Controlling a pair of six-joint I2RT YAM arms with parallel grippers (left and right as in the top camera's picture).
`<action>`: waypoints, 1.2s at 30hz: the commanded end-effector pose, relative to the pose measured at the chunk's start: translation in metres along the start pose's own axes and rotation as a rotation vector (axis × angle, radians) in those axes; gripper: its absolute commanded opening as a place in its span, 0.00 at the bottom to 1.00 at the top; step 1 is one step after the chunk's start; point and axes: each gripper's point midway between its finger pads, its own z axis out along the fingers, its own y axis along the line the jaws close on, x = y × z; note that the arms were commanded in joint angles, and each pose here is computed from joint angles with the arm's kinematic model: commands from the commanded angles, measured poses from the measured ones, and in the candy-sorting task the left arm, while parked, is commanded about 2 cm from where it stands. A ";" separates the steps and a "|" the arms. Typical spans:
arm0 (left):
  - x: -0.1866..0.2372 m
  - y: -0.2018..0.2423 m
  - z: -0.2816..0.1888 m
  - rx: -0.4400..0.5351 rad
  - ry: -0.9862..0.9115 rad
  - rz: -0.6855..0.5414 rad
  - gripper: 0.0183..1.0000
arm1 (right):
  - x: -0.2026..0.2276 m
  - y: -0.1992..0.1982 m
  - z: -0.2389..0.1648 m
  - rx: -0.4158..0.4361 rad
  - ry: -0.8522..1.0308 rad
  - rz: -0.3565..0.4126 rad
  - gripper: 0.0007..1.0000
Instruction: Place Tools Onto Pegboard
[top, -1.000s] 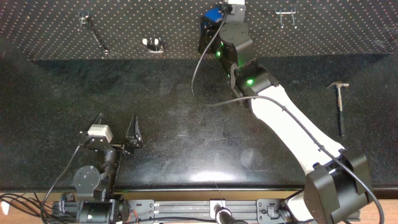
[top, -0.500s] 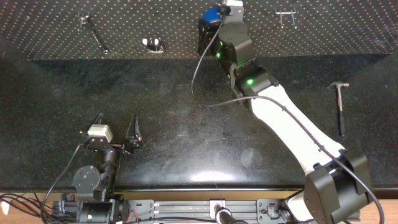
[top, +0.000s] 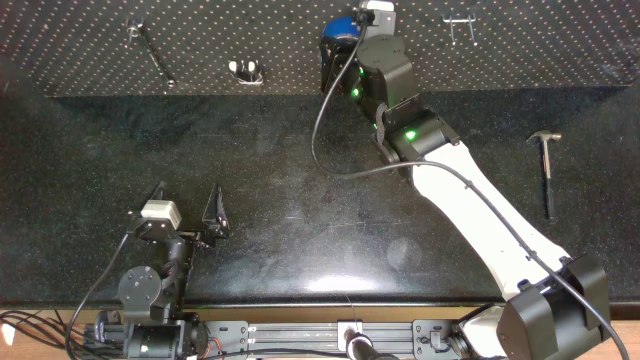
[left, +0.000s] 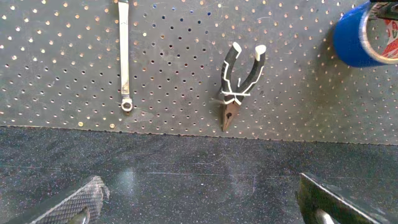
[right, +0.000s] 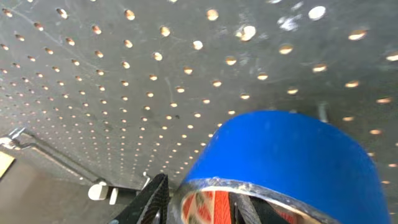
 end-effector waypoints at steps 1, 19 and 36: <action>0.000 -0.002 0.000 0.014 0.000 0.013 0.99 | -0.013 0.020 -0.015 -0.070 -0.008 0.000 0.33; 0.000 -0.002 0.000 0.014 0.000 0.013 1.00 | 0.014 0.010 -0.070 0.022 0.166 0.046 0.31; 0.000 -0.002 0.000 0.014 0.000 0.013 0.99 | 0.102 -0.185 -0.259 0.787 0.743 0.181 0.53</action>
